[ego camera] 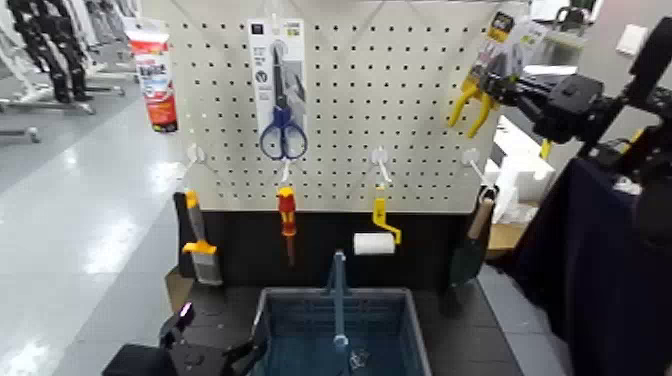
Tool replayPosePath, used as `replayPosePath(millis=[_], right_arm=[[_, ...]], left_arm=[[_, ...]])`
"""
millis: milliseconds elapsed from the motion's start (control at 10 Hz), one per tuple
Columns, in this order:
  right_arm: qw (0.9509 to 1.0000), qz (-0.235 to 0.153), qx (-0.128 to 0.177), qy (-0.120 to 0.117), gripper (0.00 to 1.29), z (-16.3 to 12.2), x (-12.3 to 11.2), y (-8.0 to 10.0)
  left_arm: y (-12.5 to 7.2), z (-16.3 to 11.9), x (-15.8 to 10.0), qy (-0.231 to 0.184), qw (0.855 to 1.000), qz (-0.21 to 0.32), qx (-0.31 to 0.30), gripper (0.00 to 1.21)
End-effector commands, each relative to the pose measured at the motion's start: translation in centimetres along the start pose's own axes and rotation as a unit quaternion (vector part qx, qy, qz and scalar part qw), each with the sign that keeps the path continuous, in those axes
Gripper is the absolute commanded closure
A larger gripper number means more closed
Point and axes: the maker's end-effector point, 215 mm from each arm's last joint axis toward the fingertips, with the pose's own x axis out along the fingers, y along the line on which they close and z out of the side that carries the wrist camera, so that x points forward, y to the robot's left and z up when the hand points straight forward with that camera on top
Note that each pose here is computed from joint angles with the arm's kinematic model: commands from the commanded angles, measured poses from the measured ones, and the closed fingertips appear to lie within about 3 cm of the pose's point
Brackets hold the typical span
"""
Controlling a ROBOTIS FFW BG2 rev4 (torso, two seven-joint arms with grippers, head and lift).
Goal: Put the yellow pliers into the crate.
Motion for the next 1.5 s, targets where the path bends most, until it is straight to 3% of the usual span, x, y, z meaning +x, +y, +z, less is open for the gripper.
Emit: replayPosePath(millis=[100, 500, 1000, 1500], right_arm=[[1.0, -0.001, -0.002, -0.001, 1.05, 0.2, -0.1, -0.1], [0.9997, -0.006, -0.021, -0.005, 1.05, 2.1, -0.4, -0.7], [0.9977, -0.007, -0.066, -0.017, 1.05, 7.3, -1.2, -0.6], [0.9979, -0.008, -0.056, -0.03, 1.05, 7.9, -2.4, 1.3]], left_arm=[[0.0, -0.1, 0.0, 0.001, 1.0, 0.0, 0.0, 0.13], [0.1, -0.1, 0.0, 0.002, 1.0, 0.0, -0.002, 0.13], [0.2, -0.3, -0.1, 0.005, 1.0, 0.002, -0.002, 0.13], [0.0, -0.3, -0.1, 0.005, 1.0, -0.004, 0.001, 0.13]])
